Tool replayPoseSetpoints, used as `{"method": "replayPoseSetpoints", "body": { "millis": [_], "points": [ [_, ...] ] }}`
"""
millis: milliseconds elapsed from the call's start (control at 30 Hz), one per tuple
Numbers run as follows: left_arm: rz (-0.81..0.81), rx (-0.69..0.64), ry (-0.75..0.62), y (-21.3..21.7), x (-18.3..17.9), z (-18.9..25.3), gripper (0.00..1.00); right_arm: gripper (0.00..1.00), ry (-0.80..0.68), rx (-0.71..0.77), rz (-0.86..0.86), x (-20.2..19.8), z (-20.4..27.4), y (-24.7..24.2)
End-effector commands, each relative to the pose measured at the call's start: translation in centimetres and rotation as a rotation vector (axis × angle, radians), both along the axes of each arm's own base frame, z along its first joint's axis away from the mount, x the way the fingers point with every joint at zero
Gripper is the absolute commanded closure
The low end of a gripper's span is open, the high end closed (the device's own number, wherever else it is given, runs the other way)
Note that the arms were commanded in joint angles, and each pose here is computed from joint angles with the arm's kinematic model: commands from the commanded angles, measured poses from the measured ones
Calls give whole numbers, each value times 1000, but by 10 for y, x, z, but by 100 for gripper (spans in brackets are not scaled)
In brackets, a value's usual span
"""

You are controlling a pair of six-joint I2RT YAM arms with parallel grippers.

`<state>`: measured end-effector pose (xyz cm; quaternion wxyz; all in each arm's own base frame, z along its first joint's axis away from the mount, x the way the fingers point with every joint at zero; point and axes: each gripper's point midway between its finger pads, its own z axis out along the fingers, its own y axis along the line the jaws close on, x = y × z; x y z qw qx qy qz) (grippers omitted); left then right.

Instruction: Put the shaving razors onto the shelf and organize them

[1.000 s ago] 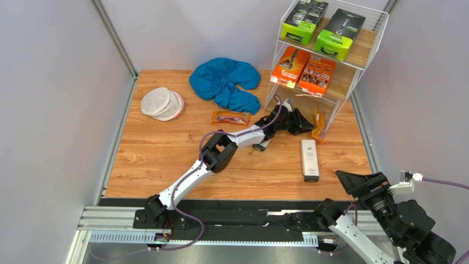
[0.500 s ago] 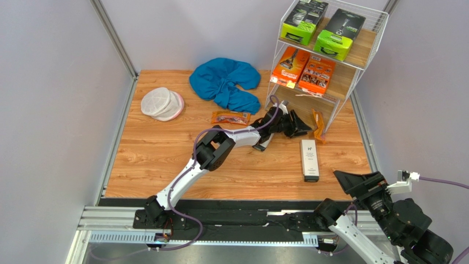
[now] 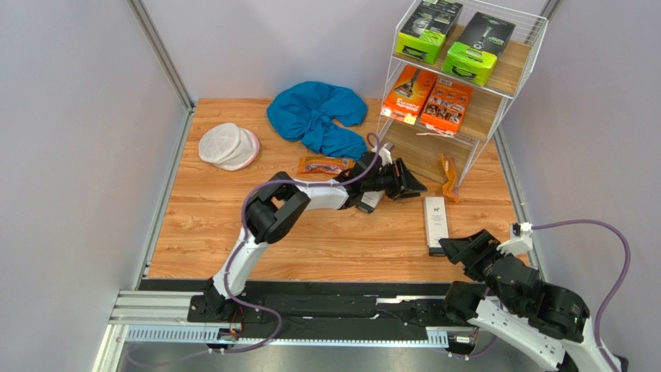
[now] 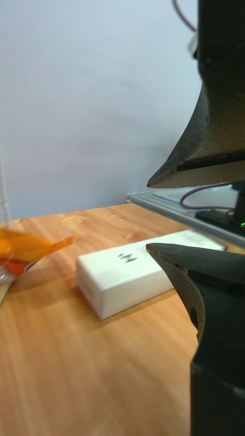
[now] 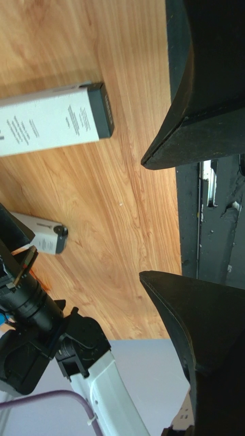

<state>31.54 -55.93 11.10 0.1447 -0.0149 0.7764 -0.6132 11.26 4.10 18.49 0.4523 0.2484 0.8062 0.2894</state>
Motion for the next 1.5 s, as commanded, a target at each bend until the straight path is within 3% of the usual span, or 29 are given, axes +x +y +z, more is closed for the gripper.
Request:
{"method": "replayPoseSetpoints", "body": {
  "millis": [0,233,433,633,833,1000,1100,1267,1400,1467],
  "points": [
    [-64,-40,-208,30,-24,79,47,24,-117,102,-47,21,32,4],
    [-134,216,-317,94,-63,51,45,25,-121,-26,100,23,36,34],
    [-206,226,-407,105,-76,65,44,25,-142,-85,289,19,39,91],
    [-167,311,-424,117,-64,62,44,20,-201,-165,479,10,47,122],
    [-32,541,-406,187,-41,43,44,13,-146,-318,681,-6,24,140],
    [63,715,-404,253,-35,41,44,11,19,-422,895,-17,-19,170],
    [98,758,-412,281,-36,47,43,12,145,-465,856,4,-44,174],
    [120,778,-417,303,-45,48,43,15,183,-533,627,64,-44,157],
    [115,804,-392,314,-56,32,43,24,149,-761,405,116,-35,123],
    [111,812,-382,317,-60,24,43,27,156,-882,389,132,-37,118]
  ]
}}
